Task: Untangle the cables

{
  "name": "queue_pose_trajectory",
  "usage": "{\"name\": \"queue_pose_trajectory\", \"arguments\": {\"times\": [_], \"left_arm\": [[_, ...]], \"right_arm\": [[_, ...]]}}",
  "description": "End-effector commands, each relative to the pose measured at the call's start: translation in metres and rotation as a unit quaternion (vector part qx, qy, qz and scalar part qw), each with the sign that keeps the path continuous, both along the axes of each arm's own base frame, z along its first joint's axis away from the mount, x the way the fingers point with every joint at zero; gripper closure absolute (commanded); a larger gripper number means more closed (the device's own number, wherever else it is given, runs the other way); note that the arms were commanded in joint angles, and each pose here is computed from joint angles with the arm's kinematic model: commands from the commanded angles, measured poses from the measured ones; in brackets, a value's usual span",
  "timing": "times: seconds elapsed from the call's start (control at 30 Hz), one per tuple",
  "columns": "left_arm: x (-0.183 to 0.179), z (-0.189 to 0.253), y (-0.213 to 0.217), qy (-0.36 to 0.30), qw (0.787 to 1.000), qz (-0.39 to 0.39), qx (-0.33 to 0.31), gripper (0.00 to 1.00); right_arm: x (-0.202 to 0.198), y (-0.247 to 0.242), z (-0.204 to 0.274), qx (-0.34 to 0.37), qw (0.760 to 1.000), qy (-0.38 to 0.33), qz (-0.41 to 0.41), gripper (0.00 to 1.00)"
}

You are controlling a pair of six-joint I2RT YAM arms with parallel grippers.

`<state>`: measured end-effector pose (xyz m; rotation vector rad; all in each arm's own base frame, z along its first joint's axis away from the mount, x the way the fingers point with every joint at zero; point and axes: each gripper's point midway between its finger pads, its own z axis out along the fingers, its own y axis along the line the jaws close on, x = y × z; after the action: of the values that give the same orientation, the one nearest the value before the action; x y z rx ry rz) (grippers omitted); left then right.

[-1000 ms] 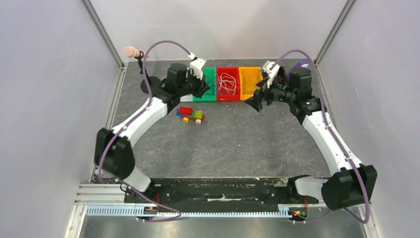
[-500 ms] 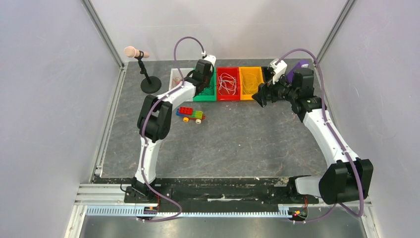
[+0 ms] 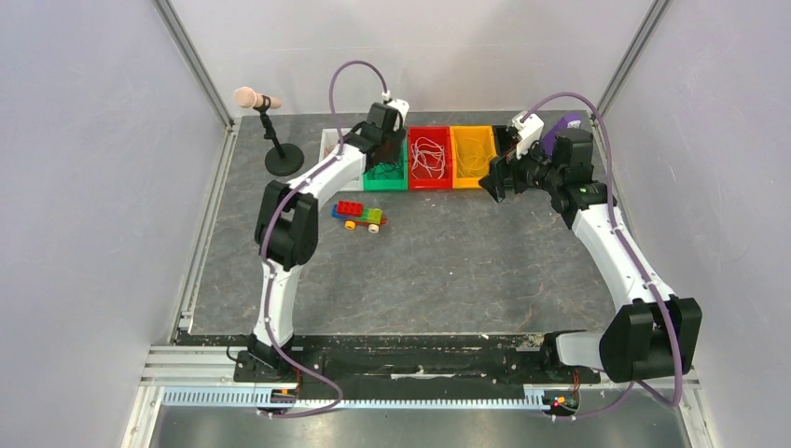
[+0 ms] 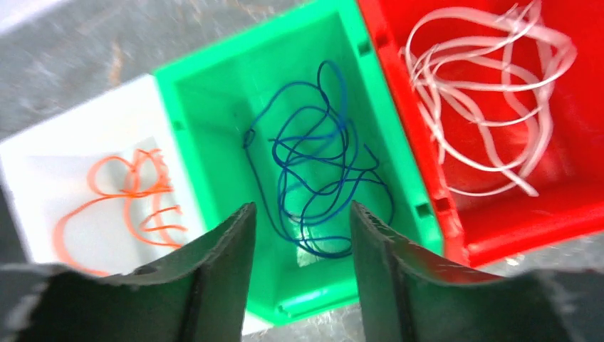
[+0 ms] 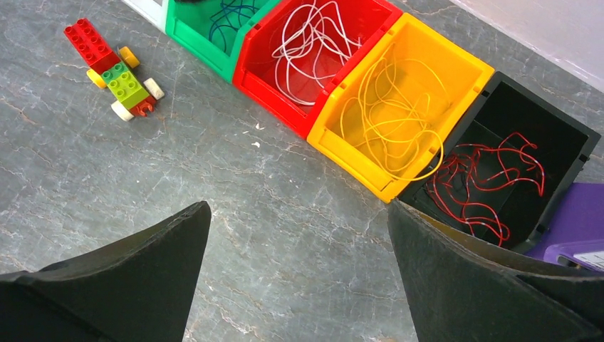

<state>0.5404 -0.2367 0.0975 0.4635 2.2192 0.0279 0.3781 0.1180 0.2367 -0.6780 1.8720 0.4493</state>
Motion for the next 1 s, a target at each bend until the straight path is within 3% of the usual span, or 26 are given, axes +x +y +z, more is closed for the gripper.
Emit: {"name": "queue_pose_trajectory", "arguments": {"times": [0.0,0.07,0.2,0.33,0.47,0.6,0.77,0.87,0.97], "left_arm": [[-0.005,0.15,-0.003,-0.117,0.991,-0.038,-0.053,0.37],[-0.013,0.178,-0.006,-0.129,0.988,-0.059,-0.063,0.28],[-0.036,0.221,-0.004,-0.121,0.986,-0.09,-0.068,0.25],[-0.077,0.243,0.028,-0.062,0.989,-0.101,-0.086,0.24],[-0.155,0.215,0.058,0.065,0.977,-0.162,-0.123,0.23],[-0.22,0.136,0.119,0.174,0.974,-0.095,-0.107,0.22],[-0.254,0.086,0.169,0.149,0.987,-0.014,-0.054,0.21],[-0.257,0.073,0.183,0.156,0.987,0.023,-0.031,0.2],[-0.248,0.082,0.19,0.119,0.992,0.044,-0.026,0.2]], "right_arm": [[0.01,-0.001,0.018,0.003,1.0,-0.026,-0.002,0.02],[0.014,-0.001,0.022,0.003,0.999,-0.031,-0.006,0.02],[0.019,-0.007,0.031,0.007,0.999,-0.036,-0.02,0.02],[0.017,-0.02,0.033,0.011,0.999,-0.025,-0.038,0.02],[-0.002,-0.035,-0.008,0.003,0.997,0.048,-0.063,0.02],[-0.04,-0.063,-0.08,-0.032,0.985,0.134,-0.108,0.02],[-0.071,-0.088,-0.134,-0.095,0.973,0.155,-0.145,0.02],[-0.075,-0.091,-0.136,-0.098,0.974,0.14,-0.15,0.02],[-0.066,-0.09,-0.119,-0.092,0.977,0.122,-0.149,0.02]]}}
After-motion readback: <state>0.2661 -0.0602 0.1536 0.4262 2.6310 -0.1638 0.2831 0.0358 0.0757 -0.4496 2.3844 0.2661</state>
